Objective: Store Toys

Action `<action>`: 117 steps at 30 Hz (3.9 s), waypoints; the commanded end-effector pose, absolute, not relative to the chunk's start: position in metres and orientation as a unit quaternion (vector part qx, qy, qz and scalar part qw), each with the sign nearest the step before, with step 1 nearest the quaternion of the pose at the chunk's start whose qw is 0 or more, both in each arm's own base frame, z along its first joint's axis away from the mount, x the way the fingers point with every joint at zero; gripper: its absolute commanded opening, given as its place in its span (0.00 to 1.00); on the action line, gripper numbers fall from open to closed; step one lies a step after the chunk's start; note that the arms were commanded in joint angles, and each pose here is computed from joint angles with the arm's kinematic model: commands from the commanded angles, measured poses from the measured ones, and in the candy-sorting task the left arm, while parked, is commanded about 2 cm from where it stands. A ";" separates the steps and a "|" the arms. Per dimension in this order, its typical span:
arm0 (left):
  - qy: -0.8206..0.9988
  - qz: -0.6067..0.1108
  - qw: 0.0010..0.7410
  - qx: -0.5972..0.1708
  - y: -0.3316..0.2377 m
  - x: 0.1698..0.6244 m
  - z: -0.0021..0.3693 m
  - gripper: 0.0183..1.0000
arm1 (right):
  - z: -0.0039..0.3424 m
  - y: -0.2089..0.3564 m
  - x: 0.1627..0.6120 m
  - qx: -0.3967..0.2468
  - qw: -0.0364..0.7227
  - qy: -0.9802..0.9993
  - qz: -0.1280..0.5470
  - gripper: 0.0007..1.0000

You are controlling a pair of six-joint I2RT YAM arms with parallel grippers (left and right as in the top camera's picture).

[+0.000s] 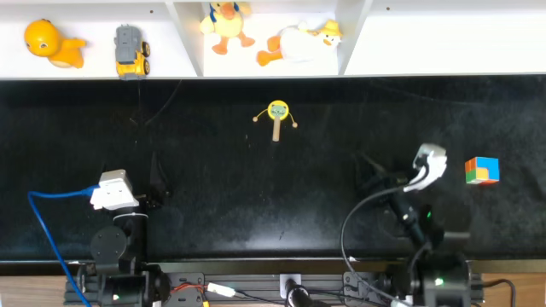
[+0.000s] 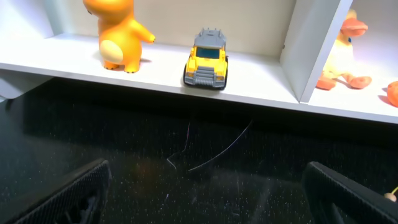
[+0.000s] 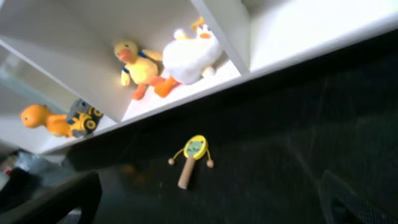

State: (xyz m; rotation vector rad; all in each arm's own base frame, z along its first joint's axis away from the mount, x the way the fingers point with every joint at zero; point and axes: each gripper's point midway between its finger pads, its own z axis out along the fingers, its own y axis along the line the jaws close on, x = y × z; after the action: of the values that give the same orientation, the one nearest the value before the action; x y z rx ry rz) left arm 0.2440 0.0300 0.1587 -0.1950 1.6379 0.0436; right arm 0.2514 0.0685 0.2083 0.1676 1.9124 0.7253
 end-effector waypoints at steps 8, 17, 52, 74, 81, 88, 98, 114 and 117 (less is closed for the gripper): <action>0.729 0.021 0.680 -0.074 0.027 0.244 0.157 1.00 | 0.235 0.095 0.291 -0.075 0.469 0.846 0.243 0.98; 0.729 0.021 0.680 -0.074 0.027 0.244 0.157 1.00 | 0.202 0.158 0.313 -0.146 0.382 0.890 0.202 0.96; 0.729 0.021 0.680 -0.074 0.027 0.244 0.157 1.00 | 0.062 0.263 0.336 -0.095 0.234 0.952 0.171 0.72; 0.729 0.021 0.680 -0.074 0.027 0.244 0.157 1.00 | 0.025 0.275 0.362 -0.084 0.180 0.974 0.109 0.48; 0.729 0.021 0.680 -0.074 0.027 0.244 0.157 1.00 | 0.019 0.268 0.354 -0.085 0.158 0.979 0.094 0.37; 0.729 0.021 0.680 -0.074 0.027 0.244 0.157 1.00 | 0.016 0.262 0.349 -0.087 0.147 0.982 0.082 0.31; 0.729 0.021 0.680 -0.074 0.027 0.244 0.157 1.00 | 0.011 0.245 0.344 -0.087 0.124 0.986 0.063 0.23; 0.729 0.021 0.680 -0.074 0.027 0.244 0.157 1.00 | 0.009 0.242 0.338 -0.094 0.110 0.988 0.056 0.06; 0.729 0.021 0.680 -0.074 0.027 0.244 0.157 1.00 | 0.009 0.241 0.338 -0.094 0.110 0.988 0.055 0.04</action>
State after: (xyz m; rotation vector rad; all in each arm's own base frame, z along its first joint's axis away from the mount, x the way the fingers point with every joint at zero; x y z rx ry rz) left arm 0.2440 0.0300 0.1586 -0.1950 1.6383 0.0437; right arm 0.3484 0.2464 0.0281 -0.2719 2.8378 0.1855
